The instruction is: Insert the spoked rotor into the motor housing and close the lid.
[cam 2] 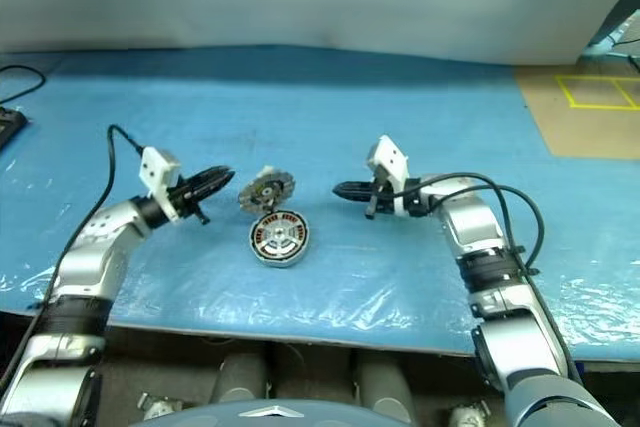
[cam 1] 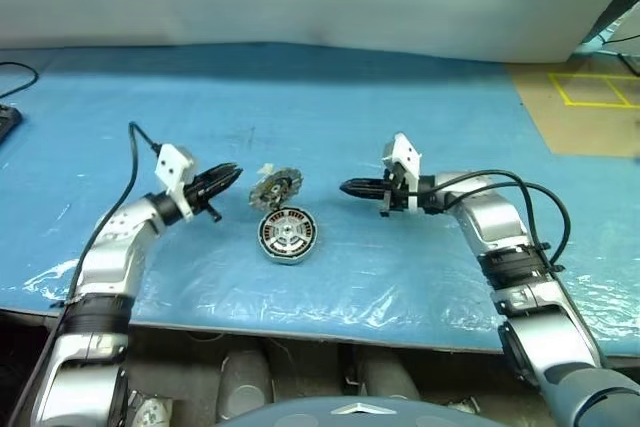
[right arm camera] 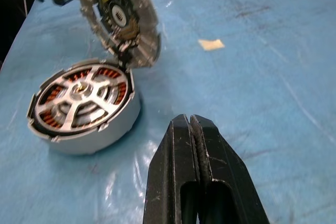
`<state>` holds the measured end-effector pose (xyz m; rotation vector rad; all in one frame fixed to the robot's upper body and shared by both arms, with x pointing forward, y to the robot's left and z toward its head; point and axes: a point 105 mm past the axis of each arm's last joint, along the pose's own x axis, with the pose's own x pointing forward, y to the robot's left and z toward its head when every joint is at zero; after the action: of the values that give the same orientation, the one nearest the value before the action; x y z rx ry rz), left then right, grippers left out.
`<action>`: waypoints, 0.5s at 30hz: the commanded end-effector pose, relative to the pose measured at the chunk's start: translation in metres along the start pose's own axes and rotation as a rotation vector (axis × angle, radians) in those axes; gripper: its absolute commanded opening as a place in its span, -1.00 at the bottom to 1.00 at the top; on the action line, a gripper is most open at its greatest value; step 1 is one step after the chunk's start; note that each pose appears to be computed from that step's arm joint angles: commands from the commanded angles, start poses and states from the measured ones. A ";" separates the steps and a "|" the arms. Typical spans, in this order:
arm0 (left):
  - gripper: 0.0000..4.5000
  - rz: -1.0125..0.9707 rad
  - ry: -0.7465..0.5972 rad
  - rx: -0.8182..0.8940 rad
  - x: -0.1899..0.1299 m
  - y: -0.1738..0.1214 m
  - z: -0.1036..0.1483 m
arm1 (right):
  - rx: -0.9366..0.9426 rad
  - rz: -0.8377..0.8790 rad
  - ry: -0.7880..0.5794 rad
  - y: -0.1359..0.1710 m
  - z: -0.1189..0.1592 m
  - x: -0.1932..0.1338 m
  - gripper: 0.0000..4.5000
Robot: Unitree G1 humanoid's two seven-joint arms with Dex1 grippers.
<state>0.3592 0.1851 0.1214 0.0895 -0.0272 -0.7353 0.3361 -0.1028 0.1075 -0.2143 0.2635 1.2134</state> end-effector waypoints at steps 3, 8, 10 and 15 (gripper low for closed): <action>-0.98 -0.064 -0.094 -0.035 0.034 0.007 0.022 | -0.008 0.039 -0.037 0.015 0.005 -0.006 -1.00; -0.98 -0.332 -0.151 -0.092 0.065 -0.023 0.043 | 0.001 0.065 -0.047 0.026 0.001 -0.006 -1.00; -0.98 -0.384 -0.176 -0.098 0.073 -0.029 0.051 | -0.010 0.060 -0.036 0.026 -0.004 -0.007 -1.00; -0.98 -0.557 -0.198 -0.161 0.082 -0.047 0.065 | -0.016 0.025 -0.019 0.022 -0.009 -0.008 -1.00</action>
<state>0.3891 0.0963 0.1667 -0.1160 -0.0984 -1.2289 0.3108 -0.1055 0.0941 -0.1844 0.2784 1.2459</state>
